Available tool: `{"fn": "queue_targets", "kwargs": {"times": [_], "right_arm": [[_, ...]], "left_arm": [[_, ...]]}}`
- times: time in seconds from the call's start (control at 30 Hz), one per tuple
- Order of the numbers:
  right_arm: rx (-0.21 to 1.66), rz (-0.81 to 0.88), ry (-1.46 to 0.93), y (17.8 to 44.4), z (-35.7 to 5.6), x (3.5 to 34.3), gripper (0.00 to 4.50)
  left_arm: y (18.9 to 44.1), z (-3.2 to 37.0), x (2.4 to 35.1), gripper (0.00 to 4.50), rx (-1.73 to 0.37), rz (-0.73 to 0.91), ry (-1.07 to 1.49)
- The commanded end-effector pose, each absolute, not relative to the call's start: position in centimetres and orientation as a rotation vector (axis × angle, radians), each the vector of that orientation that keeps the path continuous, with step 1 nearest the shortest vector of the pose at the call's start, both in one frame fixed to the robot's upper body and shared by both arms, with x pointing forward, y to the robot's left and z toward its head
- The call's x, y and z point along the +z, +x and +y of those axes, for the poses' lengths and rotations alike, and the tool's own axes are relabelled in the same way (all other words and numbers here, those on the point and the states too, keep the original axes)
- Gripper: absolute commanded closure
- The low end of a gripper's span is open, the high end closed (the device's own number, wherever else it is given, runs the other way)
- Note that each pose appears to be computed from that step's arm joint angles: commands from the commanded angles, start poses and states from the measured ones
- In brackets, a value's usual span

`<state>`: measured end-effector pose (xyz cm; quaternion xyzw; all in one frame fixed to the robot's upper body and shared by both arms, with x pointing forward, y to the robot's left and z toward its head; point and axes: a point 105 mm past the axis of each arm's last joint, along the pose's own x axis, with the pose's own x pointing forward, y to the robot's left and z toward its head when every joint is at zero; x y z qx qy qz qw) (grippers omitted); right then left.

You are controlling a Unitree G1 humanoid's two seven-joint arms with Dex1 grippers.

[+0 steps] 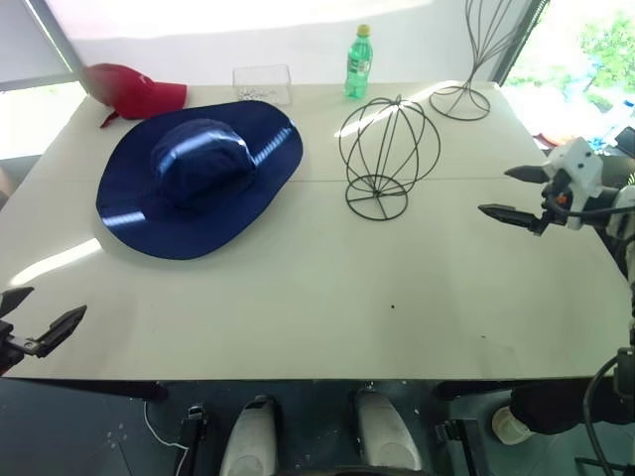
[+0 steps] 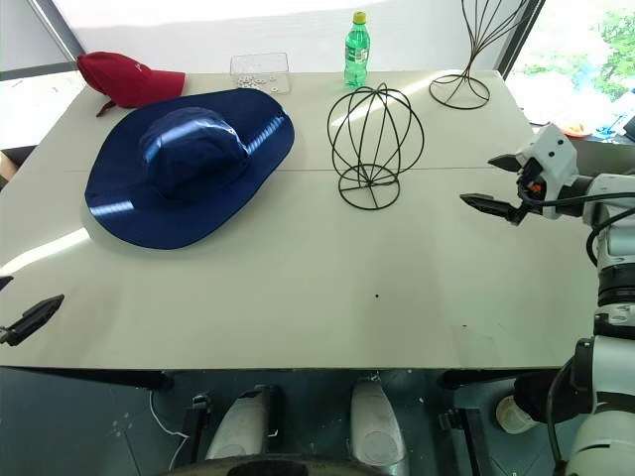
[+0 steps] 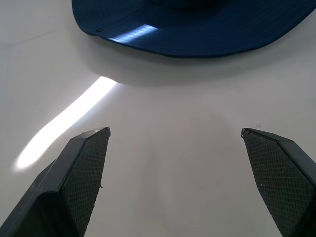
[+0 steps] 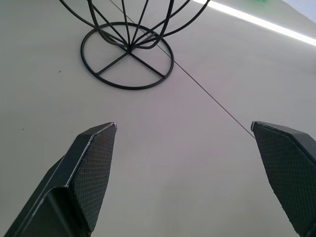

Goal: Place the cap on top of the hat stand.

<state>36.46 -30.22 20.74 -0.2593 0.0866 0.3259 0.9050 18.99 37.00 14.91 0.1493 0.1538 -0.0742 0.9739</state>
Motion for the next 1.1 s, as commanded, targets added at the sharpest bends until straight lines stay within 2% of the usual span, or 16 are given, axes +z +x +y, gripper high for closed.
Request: {"fn": "queue_targets", "kwargs": {"times": [0.03, 0.37, 0.53, 0.67, 0.77, 0.87, 0.97, 1.1], "right_arm": [[0.661, 0.127, -0.570, 36.0, -30.5, 22.6, 0.00], [0.658, 0.126, -0.538, 36.5, -30.2, 22.6, 0.00], [0.719, 0.124, -0.576, 36.1, -29.2, 24.2, 0.00], [0.886, 0.134, -0.598, 33.5, -27.2, 25.4, 0.00], [1.014, 0.131, -0.588, 31.2, -24.9, 26.3, 0.00], [1.098, 0.100, -0.556, 29.2, -22.5, 27.5, 0.00], [1.149, 0.072, -0.555, 27.5, -20.6, 28.2, 0.00], [1.191, 0.069, -0.551, 25.6, -18.9, 28.2, 0.00]], "left_arm": [[19.0, 36.8, 16.3, 0.04, -0.170, 0.291, 0.364], [19.2, 37.3, 17.4, 0.04, -0.123, 0.253, 0.329], [20.0, 34.8, 19.3, 0.04, -0.247, 0.212, 0.487], [21.1, 32.5, 20.9, 0.04, -0.368, 0.176, 0.648], [21.8, 30.6, 21.0, 0.04, -0.477, 0.171, 0.825], [23.0, 29.1, 20.1, 0.04, -0.565, 0.166, 0.992], [24.0, 28.2, 17.6, 0.04, -0.642, 0.212, 1.212], [25.9, 25.9, 15.7, 0.04, -0.659, 0.133, 1.234]]}}
